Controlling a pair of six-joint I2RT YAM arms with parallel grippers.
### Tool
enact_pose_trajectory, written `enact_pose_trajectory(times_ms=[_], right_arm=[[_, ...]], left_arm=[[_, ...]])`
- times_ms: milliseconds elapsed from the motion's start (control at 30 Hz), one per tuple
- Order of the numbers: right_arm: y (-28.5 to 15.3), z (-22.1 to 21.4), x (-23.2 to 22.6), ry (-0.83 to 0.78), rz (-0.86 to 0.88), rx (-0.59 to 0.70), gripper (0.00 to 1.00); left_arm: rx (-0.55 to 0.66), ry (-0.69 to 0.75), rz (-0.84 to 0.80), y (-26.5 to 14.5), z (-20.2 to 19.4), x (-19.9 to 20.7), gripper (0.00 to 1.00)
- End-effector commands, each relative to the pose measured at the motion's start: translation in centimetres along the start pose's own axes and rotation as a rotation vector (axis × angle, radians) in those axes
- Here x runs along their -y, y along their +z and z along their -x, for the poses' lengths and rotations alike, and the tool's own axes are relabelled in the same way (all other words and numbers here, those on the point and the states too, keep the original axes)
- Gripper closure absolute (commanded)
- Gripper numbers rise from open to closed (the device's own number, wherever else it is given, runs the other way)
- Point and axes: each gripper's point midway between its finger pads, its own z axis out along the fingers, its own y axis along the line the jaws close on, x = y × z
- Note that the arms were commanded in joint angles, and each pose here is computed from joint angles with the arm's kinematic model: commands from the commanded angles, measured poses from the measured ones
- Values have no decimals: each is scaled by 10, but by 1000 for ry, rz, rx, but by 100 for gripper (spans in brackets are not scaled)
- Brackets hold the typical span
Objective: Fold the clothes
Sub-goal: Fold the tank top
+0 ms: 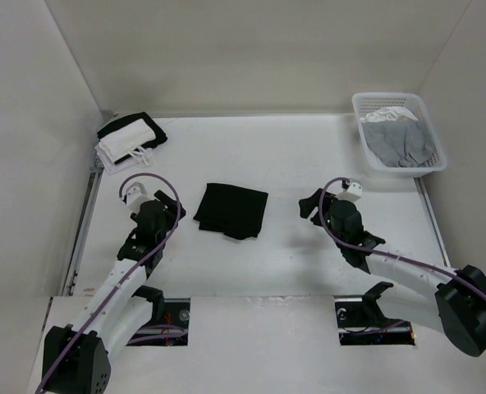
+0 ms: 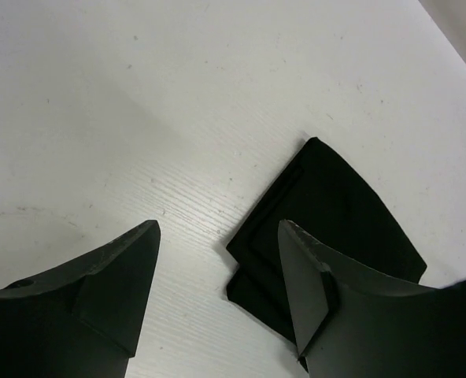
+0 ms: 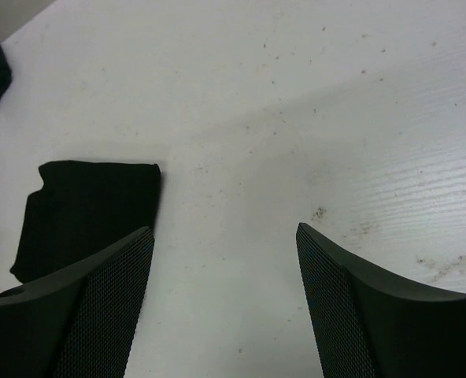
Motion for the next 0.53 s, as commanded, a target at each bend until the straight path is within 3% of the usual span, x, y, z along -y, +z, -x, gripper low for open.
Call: enact_pose_trajectory(times_ms=[0, 500], right_arm=[[4, 20, -18, 38, 71, 76, 22], [10, 21, -8, 44, 45, 71, 22]], left_arm=[[-33, -32, -37, 0, -5, 5, 39], [-78, -36, -88, 9, -19, 6, 39]])
